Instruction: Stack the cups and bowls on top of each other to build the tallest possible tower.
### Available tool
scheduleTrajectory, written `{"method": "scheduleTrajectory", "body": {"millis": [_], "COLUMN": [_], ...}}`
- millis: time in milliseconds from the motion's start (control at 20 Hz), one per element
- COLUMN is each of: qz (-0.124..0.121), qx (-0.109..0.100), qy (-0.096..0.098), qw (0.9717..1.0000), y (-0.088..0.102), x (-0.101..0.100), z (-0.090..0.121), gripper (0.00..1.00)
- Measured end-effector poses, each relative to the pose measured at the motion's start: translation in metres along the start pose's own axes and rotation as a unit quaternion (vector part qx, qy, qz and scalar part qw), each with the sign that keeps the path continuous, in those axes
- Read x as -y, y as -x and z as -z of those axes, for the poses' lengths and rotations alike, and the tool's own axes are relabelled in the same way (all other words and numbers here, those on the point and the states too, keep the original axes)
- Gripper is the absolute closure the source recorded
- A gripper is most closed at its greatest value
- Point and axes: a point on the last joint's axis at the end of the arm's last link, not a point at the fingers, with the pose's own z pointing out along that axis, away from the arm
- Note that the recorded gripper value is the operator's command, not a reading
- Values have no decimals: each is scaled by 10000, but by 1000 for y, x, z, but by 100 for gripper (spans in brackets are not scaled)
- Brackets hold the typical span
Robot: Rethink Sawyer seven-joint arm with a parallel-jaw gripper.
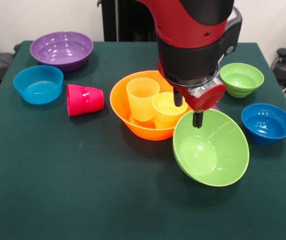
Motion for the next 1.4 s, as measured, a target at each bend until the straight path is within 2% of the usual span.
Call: {"method": "scheduleTrajectory", "body": {"millis": [200,550,800,1400], "qz": [-4,-6,-7,-51], "qx": [-6,232,313,202], "qy": [-15,183,246,38], "qw": [10000,9996,9992,9998], "y": [1,7,10,16], "x": [0,-5,-7,2], "z": [-4,-6,-8,-45], "gripper": [0,0,0,0]}}
